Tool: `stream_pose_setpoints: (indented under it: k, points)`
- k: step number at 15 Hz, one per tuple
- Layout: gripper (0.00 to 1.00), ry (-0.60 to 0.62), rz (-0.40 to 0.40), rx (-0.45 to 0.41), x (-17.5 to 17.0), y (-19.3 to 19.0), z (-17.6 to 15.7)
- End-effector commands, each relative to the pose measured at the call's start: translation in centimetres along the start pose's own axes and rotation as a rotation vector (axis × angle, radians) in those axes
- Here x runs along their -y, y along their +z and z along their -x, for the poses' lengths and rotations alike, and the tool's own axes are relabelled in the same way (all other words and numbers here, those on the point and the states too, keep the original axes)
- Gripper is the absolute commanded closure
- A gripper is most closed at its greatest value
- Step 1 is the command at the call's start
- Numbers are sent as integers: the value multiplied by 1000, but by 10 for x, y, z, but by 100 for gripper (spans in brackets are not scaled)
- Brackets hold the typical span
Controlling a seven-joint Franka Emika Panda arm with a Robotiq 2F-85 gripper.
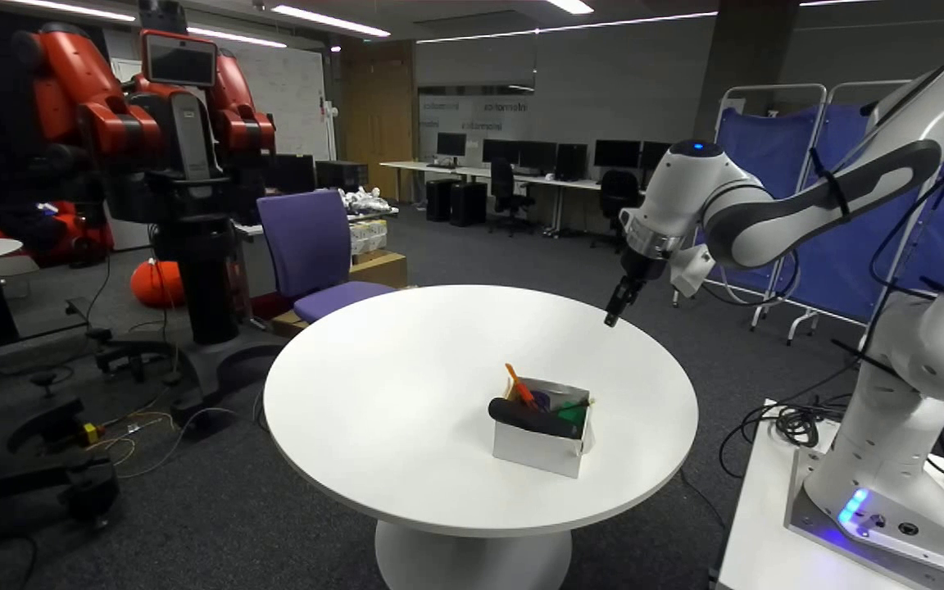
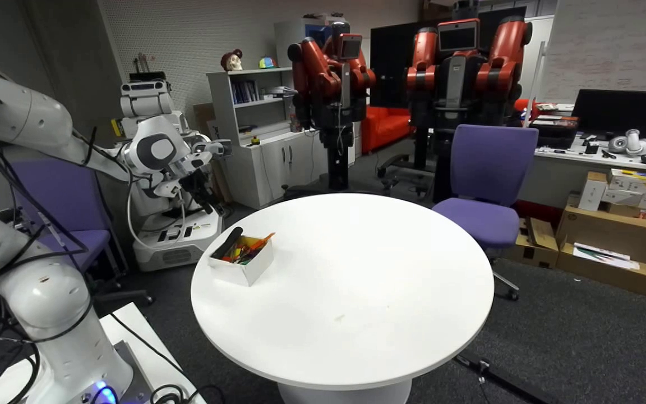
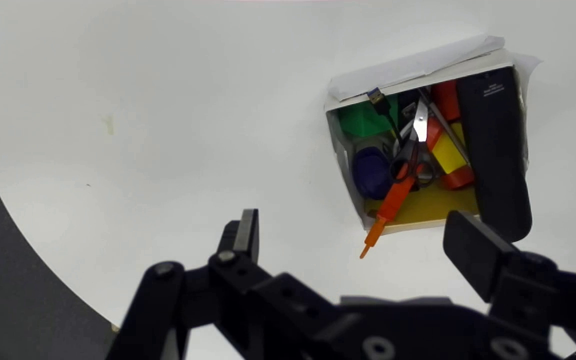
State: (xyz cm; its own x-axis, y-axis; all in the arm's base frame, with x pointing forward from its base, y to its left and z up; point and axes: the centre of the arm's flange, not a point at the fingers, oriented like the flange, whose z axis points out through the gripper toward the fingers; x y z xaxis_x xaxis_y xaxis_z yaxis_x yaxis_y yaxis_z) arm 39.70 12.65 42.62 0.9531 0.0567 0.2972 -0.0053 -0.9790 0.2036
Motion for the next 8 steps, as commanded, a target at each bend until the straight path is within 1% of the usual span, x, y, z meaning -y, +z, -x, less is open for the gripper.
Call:
stream_pose_setpoints:
  k: [1, 5, 6, 8]
  points:
    - [0, -29, 17, -70, -14, -6, 18]
    - [0, -19, 17, -78, -13, -5, 24]
    - [0, -10, 9, -34, -7, -3, 12]
    - [0, -14, 12, -35, -6, -3, 15]
